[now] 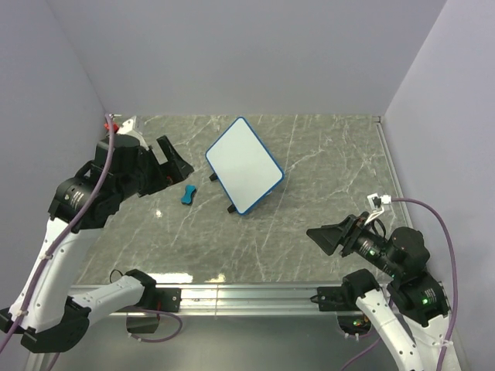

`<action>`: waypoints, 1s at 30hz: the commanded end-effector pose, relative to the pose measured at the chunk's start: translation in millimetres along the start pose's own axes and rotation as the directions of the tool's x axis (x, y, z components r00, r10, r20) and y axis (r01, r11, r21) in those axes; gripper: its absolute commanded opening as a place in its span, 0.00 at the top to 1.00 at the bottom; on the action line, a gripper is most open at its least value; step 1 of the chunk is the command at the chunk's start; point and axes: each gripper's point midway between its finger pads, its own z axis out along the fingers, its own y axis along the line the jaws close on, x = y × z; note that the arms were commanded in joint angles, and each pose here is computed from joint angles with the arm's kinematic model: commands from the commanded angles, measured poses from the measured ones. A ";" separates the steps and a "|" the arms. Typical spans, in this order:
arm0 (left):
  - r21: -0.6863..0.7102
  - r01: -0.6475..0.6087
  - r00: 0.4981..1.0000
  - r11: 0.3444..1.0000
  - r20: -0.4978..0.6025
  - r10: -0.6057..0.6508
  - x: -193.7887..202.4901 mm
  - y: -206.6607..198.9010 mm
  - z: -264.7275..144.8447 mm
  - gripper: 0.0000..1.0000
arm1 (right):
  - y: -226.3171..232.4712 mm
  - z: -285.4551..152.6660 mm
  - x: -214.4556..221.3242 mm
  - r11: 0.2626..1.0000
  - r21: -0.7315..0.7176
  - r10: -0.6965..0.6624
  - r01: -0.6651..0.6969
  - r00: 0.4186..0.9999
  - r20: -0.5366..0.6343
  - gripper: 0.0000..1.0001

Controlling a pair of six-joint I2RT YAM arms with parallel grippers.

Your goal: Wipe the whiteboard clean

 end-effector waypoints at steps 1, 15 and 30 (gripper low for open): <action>0.020 -0.013 0.998 1.000 0.060 0.012 -10.7 -1.1 -17.9 0.01 | 9.2 -2.7 -9.4 0.999 -0.037 -0.031 0.033 0.998 0.046 0.15; 0.004 -0.096 0.971 0.995 0.220 0.093 -47.9 -4.5 -26.8 0.01 | 3.1 7.0 -13.4 0.999 -0.014 -0.041 0.041 0.998 0.043 0.14; -0.048 -0.151 0.942 0.987 0.296 0.158 -72.8 -10.2 1.5 0.01 | -0.6 22.8 -21.7 0.999 -0.001 -0.036 0.036 0.998 0.042 0.14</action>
